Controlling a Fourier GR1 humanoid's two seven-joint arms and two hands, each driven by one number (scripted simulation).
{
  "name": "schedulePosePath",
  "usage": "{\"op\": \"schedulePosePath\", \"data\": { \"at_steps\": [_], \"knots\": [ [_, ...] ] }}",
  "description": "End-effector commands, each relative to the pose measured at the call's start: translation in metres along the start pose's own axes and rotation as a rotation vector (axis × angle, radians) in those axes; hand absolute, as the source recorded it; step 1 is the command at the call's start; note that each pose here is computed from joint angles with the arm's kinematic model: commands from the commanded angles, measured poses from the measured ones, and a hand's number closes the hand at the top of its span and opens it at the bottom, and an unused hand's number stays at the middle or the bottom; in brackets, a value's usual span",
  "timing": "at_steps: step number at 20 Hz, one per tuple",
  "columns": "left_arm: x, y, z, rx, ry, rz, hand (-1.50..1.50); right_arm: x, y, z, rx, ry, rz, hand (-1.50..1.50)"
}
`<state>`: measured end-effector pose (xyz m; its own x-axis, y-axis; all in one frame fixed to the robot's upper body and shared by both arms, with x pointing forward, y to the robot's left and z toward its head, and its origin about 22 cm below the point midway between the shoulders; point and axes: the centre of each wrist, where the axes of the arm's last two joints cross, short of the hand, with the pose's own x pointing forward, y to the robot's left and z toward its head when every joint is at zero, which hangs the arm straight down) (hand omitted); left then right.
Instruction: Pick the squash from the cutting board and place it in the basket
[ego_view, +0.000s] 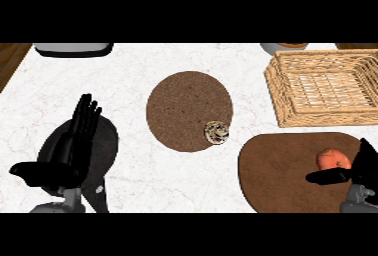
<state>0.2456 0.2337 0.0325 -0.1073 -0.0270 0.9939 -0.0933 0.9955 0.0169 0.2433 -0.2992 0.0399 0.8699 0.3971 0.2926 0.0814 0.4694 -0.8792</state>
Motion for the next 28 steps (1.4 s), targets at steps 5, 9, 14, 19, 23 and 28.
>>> {"op": "schedulePosePath", "data": {
  "at_steps": [5, 9, 14, 19, 23, 28],
  "knots": [
    [-0.013, -0.006, 0.002, -0.01, 0.006, 0.007, 0.0, -0.023, 0.01, -0.012, -0.008, 0.042, -0.025, -1.5],
    [0.002, 0.006, -0.013, -0.001, 0.006, 0.007, 0.0, -0.008, 0.035, -0.013, 0.073, 0.021, 0.022, 1.5],
    [-0.004, 0.008, 0.002, -0.011, 0.007, 0.002, 0.0, -0.004, 0.022, -0.03, 0.086, -0.052, 0.139, 1.5],
    [0.003, 0.005, -0.011, 0.013, -0.013, 0.002, 0.0, -0.01, 0.041, -0.033, 0.035, -0.083, 0.167, 1.5],
    [0.0, -0.003, -0.009, 0.006, 0.01, -0.01, 0.0, 0.007, 0.024, -0.018, 0.008, -0.119, 0.155, 1.5],
    [0.002, -0.02, -0.006, -0.073, -0.003, 0.016, 0.0, 0.042, 0.088, 0.057, 0.189, -0.782, 0.423, 1.5]
  ]
}}
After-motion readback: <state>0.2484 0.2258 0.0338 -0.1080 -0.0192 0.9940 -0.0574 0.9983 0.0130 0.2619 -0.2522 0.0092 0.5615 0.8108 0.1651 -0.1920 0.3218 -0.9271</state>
